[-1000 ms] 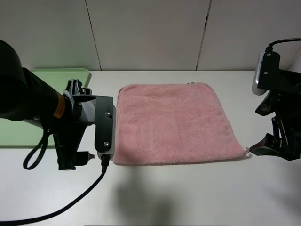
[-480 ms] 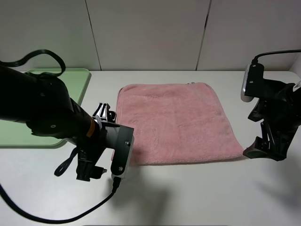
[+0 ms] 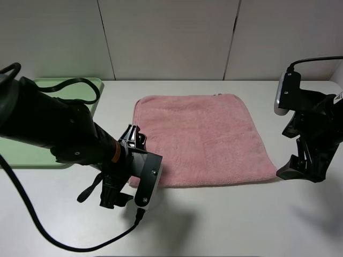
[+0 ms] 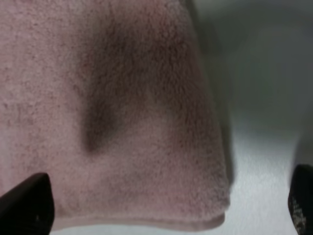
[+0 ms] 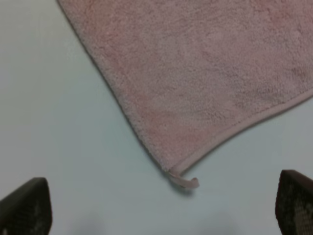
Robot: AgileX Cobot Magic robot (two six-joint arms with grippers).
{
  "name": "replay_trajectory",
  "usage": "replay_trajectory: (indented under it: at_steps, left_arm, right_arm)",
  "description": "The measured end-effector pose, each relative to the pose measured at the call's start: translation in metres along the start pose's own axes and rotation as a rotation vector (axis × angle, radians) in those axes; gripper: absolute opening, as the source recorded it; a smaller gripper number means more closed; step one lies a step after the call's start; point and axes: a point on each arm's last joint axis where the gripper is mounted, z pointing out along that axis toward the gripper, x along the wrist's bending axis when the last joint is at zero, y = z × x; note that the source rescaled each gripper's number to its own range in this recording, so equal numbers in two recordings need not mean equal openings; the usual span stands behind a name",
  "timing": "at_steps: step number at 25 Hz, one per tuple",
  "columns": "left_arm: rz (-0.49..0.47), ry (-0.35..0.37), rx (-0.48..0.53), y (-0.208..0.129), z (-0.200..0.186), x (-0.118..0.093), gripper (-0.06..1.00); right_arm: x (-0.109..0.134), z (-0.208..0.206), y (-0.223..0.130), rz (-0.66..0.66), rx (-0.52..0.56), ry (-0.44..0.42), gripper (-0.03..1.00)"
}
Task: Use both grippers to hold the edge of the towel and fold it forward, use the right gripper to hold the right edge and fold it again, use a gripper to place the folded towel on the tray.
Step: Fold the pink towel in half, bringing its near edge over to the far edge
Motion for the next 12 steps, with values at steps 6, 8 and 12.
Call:
replay_trajectory:
  at_steps: [6,8,12]
  left_arm:
    - [0.001,-0.008,0.002,0.0019,0.0071,0.0022,0.96]
    - [0.001,-0.007,0.001,0.0025,0.008,0.0031,0.96]
    - [0.001,-0.009,0.002,0.0031,0.0097,0.004,0.96]
  right_arm:
    - [0.0001,0.0,0.0002,0.002,-0.002,0.001,1.0]
    - [0.0001,0.0,0.0002,0.003,-0.002,0.001,1.0]
    - [-0.0003,0.0044,0.0,0.006,0.005,0.017,1.0]
